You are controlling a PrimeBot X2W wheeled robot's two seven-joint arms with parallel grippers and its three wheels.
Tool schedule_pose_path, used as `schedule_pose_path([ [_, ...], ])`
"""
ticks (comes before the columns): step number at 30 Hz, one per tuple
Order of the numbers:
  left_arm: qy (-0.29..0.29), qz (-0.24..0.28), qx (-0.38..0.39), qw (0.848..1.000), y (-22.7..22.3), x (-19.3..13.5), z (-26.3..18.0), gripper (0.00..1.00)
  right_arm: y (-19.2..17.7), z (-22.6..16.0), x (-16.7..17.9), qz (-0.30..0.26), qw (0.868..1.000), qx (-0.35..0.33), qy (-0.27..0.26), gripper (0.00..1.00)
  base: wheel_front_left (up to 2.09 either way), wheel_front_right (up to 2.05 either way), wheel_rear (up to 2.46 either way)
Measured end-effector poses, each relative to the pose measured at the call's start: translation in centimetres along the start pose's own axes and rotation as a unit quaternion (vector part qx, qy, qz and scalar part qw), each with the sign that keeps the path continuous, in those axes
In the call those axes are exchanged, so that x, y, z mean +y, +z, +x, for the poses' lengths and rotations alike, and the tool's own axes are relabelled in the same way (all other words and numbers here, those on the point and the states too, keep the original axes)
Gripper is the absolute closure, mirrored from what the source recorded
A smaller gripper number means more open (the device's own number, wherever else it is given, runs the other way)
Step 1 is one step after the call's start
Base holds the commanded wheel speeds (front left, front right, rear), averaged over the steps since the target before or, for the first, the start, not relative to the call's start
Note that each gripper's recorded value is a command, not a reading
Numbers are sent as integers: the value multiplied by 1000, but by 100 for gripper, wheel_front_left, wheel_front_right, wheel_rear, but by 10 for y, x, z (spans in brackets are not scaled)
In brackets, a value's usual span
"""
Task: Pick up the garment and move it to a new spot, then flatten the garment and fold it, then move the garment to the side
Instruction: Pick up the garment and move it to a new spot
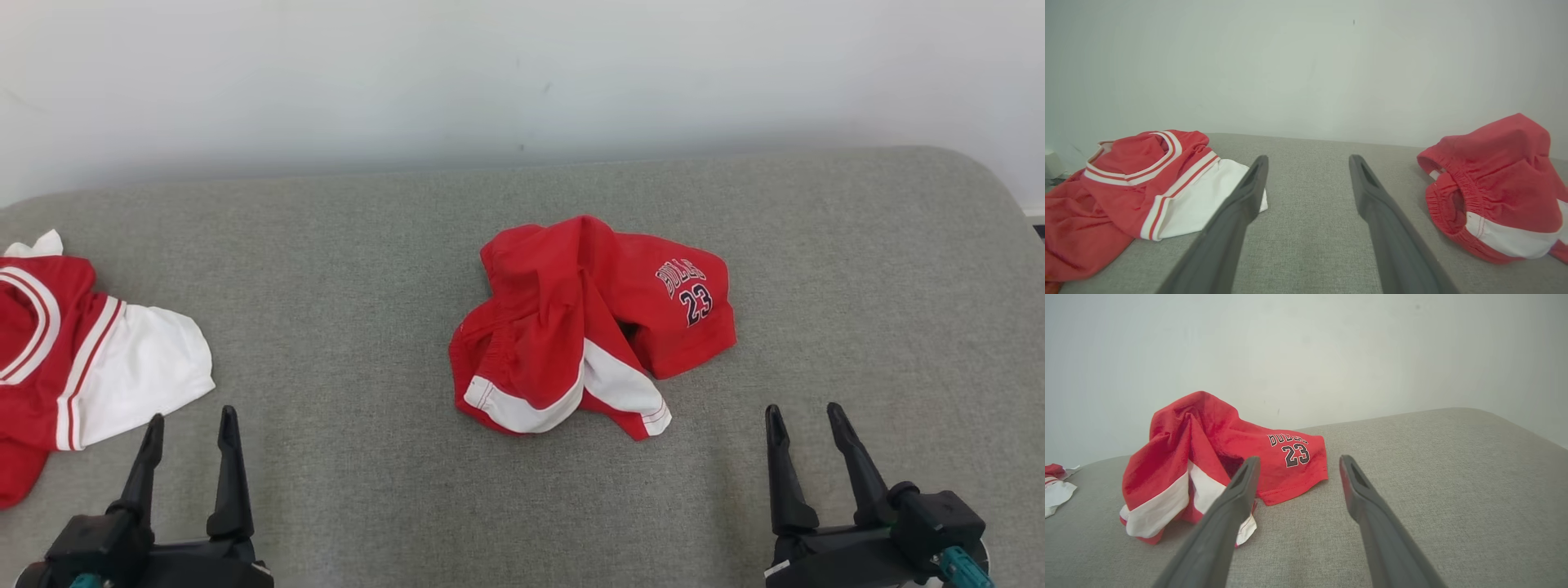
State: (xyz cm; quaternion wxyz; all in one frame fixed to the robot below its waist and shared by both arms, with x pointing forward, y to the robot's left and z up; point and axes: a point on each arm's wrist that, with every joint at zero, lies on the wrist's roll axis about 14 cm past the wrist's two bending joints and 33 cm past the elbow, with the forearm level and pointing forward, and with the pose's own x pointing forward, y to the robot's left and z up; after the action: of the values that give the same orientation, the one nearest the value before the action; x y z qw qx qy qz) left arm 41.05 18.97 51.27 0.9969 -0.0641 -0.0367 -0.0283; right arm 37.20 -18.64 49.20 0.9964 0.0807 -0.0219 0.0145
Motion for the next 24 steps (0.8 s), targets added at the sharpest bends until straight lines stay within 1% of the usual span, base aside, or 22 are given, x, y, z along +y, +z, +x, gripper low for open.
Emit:
schedule_pose_path([
  [2,11,-2,-12,1000,6,3,-5,0,0,-1,2,0,1000,0,4,0,0,0,0],
  [4,13,7,-15,1000,7,3,-12,0,-2,-4,4,0,1000,3,5,0,0,0,0],
  [8,17,8,-22,1000,9,2,-17,0,0,-5,6,0,1000,0,9,0,0,0,0],
  [16,-7,12,-35,999,14,-13,-18,0,2,-9,2,-4,1000,-2,2,0,0,0,0],
  [24,-6,15,-35,999,13,-11,-24,0,-1,-14,-2,-5,1000,4,-3,0,0,0,0],
])
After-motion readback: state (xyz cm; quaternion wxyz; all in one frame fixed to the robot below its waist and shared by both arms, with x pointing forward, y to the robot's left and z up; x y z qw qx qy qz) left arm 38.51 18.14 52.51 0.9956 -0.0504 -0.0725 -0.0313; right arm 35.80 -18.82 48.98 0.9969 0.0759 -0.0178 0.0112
